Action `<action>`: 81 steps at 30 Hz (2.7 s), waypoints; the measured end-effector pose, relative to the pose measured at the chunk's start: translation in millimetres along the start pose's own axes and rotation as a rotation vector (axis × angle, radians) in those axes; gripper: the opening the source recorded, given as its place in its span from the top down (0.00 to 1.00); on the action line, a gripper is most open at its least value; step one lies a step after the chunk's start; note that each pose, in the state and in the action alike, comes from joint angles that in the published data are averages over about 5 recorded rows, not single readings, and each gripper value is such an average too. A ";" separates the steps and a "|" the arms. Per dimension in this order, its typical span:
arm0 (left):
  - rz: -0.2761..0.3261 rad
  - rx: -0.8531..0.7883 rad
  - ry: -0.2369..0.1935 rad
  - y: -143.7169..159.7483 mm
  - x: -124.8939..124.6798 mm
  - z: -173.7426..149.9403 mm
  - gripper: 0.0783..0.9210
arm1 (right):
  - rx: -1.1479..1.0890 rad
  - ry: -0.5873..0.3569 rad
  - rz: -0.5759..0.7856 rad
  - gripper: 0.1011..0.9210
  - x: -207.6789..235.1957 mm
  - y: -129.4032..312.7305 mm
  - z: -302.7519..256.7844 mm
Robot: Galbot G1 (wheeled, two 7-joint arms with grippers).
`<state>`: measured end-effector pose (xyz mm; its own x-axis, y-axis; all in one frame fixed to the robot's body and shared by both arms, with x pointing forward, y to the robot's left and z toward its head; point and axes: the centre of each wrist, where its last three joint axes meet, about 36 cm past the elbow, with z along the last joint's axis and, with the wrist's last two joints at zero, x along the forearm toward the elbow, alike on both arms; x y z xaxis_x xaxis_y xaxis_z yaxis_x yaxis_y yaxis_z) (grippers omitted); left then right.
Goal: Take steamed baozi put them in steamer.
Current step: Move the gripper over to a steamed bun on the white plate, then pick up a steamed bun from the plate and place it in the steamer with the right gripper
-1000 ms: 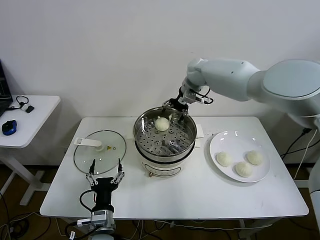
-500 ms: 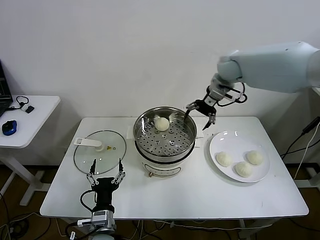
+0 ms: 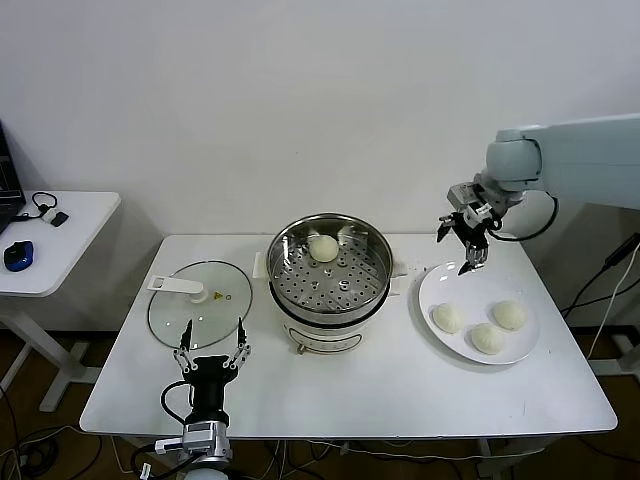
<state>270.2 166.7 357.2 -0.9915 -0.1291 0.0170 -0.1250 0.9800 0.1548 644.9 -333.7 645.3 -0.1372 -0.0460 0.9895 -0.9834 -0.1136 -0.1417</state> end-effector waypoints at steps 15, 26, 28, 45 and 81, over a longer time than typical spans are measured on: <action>-0.005 -0.012 0.011 2.4 0.8 5.8 0.12 | -0.182 0.004 -0.067 0.12 -74.5 17.4 25.7; -0.013 -0.020 0.018 5.6 1.0 8.6 0.12 | -0.210 0.022 -0.087 0.12 -118.8 18.4 36.4; -0.014 -0.022 0.019 5.8 1.0 9.2 0.12 | -0.209 0.024 -0.090 0.12 -126.9 18.5 36.7; -0.028 -0.036 0.013 11.7 0.8 9.9 0.12 | -0.207 0.012 -0.087 0.12 -171.9 15.5 31.2; -0.009 -0.035 -0.005 5.0 1.9 6.0 0.12 | -0.130 -0.017 -0.041 0.41 -71.9 -9.1 -3.6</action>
<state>267.5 172.3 352.0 -0.9905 -0.1369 0.0104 -0.1325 0.9730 0.1890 663.3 -325.8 575.5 -0.0953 -0.0607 0.9936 -0.9954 0.0140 -0.0947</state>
